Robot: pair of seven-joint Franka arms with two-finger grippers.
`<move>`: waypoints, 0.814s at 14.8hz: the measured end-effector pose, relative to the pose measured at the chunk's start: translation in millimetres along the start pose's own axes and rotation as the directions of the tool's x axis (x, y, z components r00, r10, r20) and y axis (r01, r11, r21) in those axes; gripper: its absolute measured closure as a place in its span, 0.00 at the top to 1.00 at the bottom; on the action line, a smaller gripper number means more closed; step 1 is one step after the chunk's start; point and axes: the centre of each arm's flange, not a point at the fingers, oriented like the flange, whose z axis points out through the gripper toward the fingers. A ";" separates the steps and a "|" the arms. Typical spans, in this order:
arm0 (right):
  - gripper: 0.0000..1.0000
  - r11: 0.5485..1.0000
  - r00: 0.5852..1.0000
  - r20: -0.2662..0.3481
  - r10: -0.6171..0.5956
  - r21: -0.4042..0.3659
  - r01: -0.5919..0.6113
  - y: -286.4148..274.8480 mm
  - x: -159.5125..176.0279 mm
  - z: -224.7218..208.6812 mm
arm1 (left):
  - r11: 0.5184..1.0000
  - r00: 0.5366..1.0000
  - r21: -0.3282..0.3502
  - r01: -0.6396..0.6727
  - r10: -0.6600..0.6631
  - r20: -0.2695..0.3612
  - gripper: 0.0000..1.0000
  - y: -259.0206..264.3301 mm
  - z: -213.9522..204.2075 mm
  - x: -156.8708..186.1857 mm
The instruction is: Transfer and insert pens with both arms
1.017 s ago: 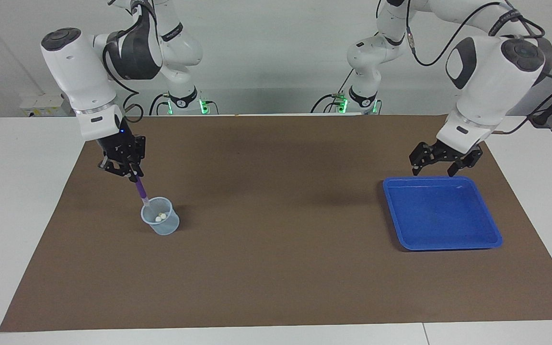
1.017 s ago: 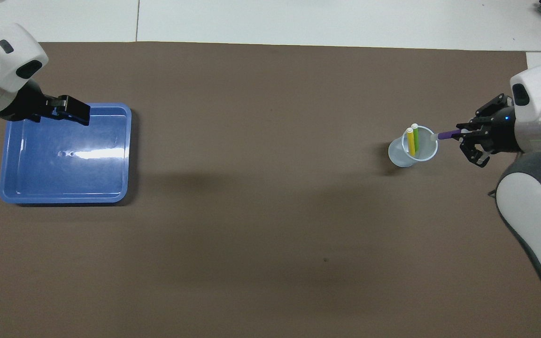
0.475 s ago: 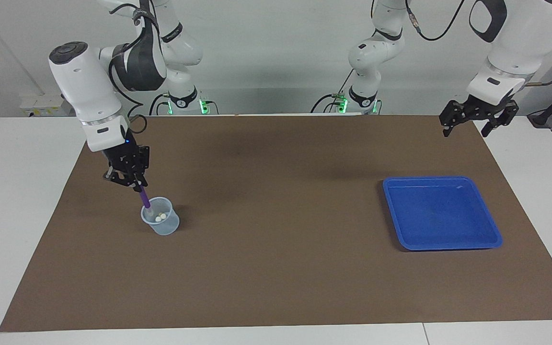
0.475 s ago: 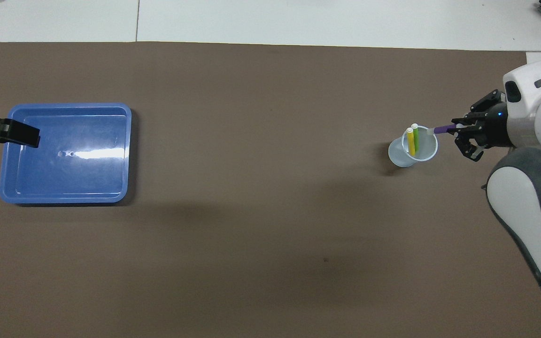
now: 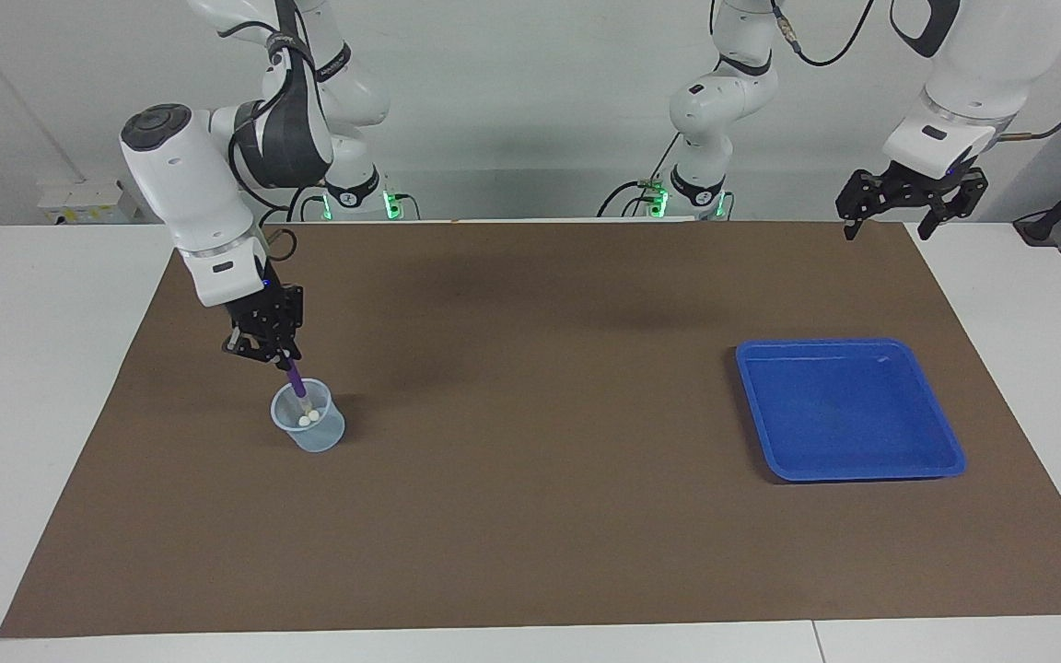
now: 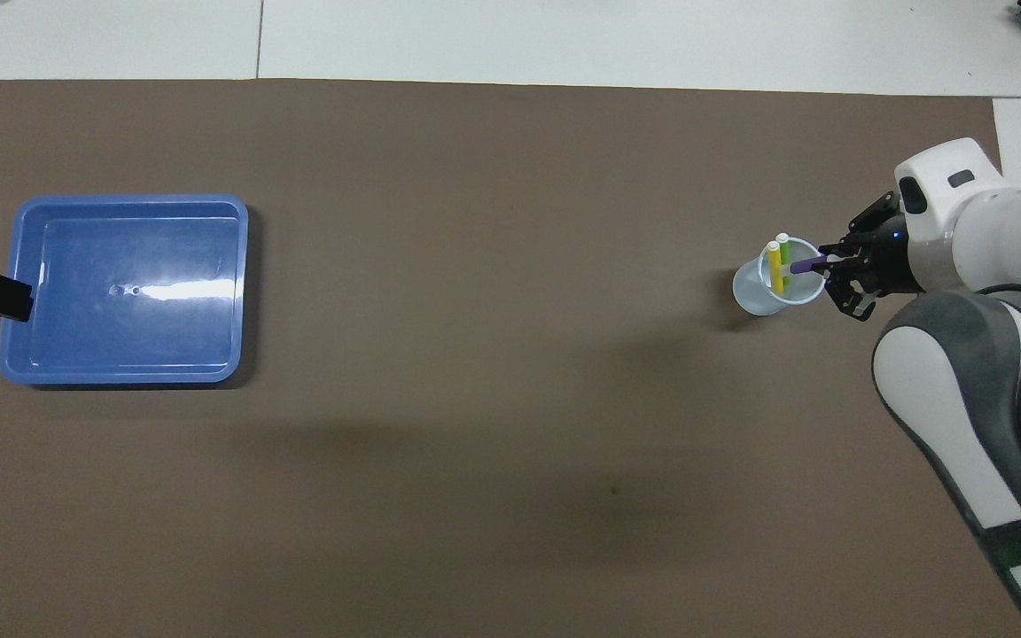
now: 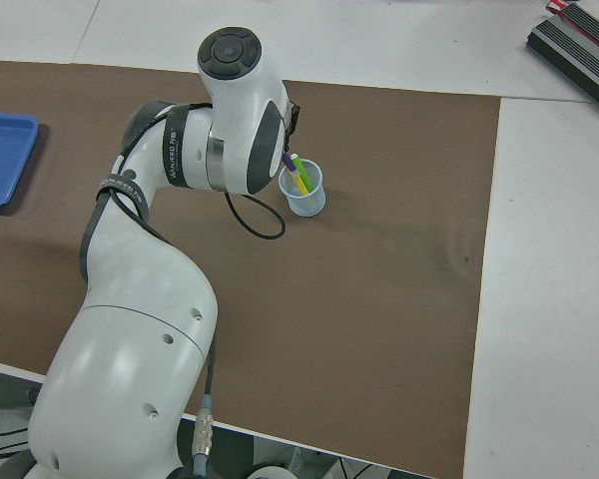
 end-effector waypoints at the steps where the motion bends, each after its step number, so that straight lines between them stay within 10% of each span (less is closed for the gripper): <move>1: 0.18 1.000 1.000 0.001 0.000 0.001 0.000 -0.3 -0.2 0.6 | 1.000 1.000 0.000 0.001 -0.001 0.002 1.00 -0.7 0.4 -0.3; 9: 0.99 1.000 1.000 0.001 0.003 0.001 -0.003 0.4 -2.0 0.8 | 1.000 1.000 -0.001 0.003 -0.003 0.005 1.00 -1.4 0.8 -0.8; 12: 1.00 1.000 1.000 0.002 0.006 0.001 -0.006 1.1 -3.6 0.8 | 1.000 1.000 -0.001 0.002 -0.002 0.006 1.00 -1.2 0.8 -0.8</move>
